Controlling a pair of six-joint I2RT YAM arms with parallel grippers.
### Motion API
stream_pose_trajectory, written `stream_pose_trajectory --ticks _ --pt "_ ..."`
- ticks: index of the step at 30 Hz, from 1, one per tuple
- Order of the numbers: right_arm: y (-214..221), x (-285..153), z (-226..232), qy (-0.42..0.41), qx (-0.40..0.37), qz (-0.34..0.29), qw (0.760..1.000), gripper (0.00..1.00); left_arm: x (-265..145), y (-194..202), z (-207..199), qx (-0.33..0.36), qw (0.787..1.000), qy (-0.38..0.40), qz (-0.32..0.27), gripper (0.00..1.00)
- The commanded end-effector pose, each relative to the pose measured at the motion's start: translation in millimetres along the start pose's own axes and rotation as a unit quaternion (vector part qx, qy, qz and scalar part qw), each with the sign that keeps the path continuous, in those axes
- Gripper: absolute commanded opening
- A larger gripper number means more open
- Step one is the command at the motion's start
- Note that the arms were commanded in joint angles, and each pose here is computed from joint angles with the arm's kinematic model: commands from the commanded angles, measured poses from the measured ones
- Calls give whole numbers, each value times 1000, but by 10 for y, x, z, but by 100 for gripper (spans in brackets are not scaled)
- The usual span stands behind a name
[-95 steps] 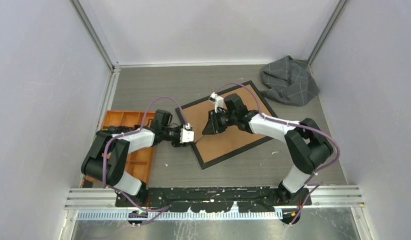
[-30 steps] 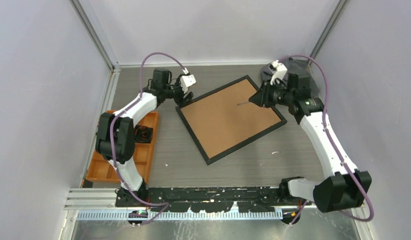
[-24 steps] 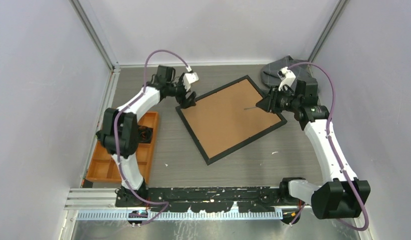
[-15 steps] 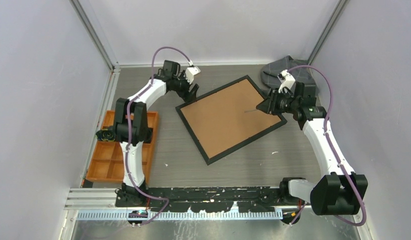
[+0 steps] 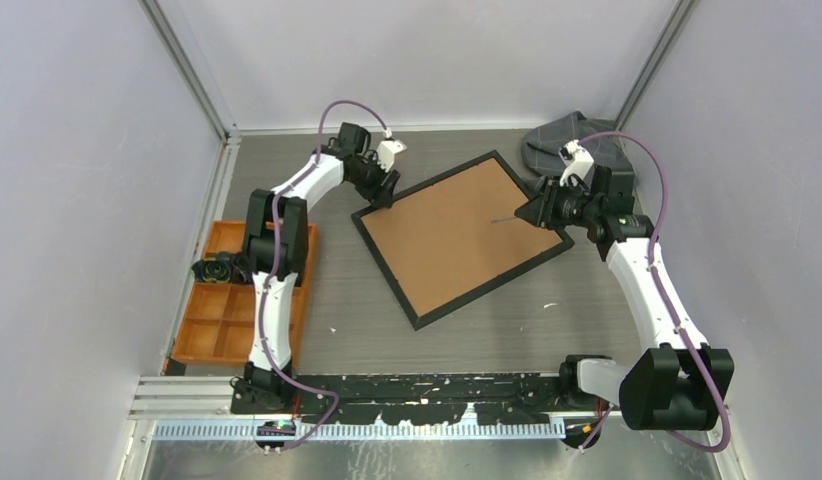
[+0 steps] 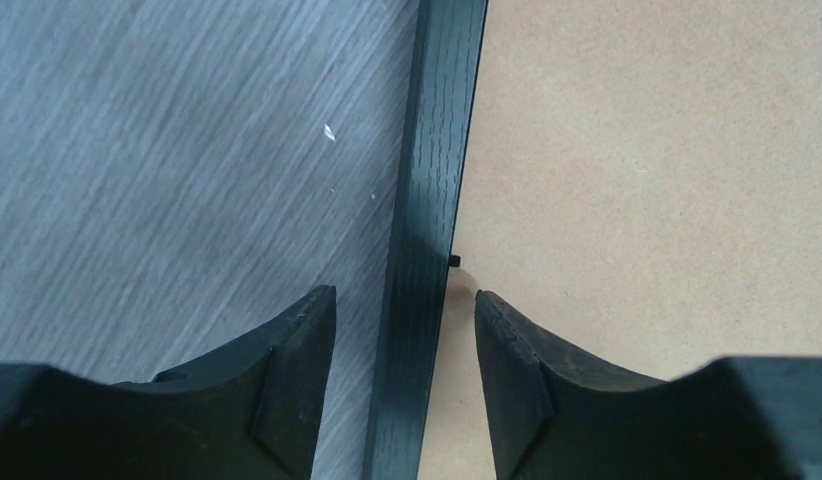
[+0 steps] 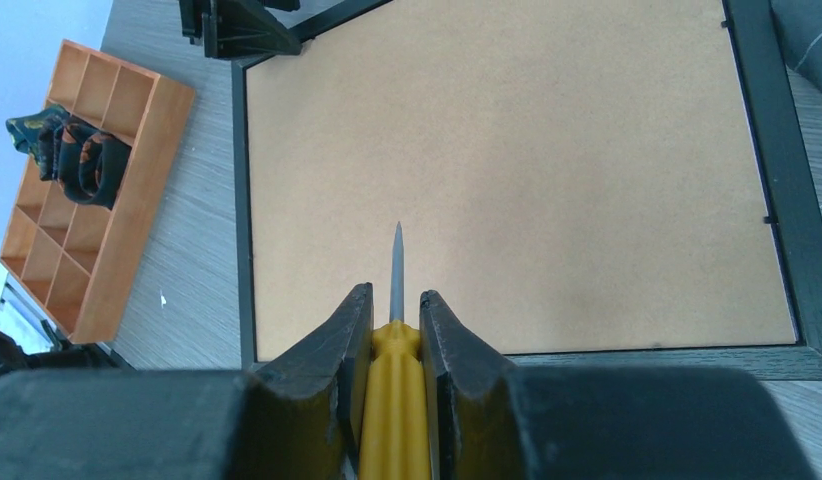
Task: Take the photo out of the frame
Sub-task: Adjust the photo frame at the center of the board.
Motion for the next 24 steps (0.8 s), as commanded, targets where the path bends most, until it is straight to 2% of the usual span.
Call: stream_pose_trajectory --ticks 1,10,13,17,21,24 --pt "-97 -60 70 -12 -22 -32 999 1 -39 89 -82 -24 998 10 49 51" --pt "-131 -96 83 3 -18 -43 999 1 -150 426 -350 -101 985 25 141 37" --pt "-222 -141 8 73 -17 -63 995 1 -208 541 -451 -137 979 33 149 28" --pt "-216 -204 -184 189 -9 -51 981 1 -294 685 -536 -206 968 51 133 19" --pt "-138 -300 -398 305 -10 -42 951 1 -364 857 -586 -275 952 64 118 8" --pt "-85 -409 -528 383 -25 -34 923 1 -387 977 -668 -309 942 71 112 7"
Point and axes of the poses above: each gripper's point midway between its finger pads, its own x axis out along the fingers, its own z axis along the line the jaws close on, y = z × x, the point moved 9 cm from there along -x, back along the fingers, and after that the axes turned 10 degrees about x, right-handed, at the moved point
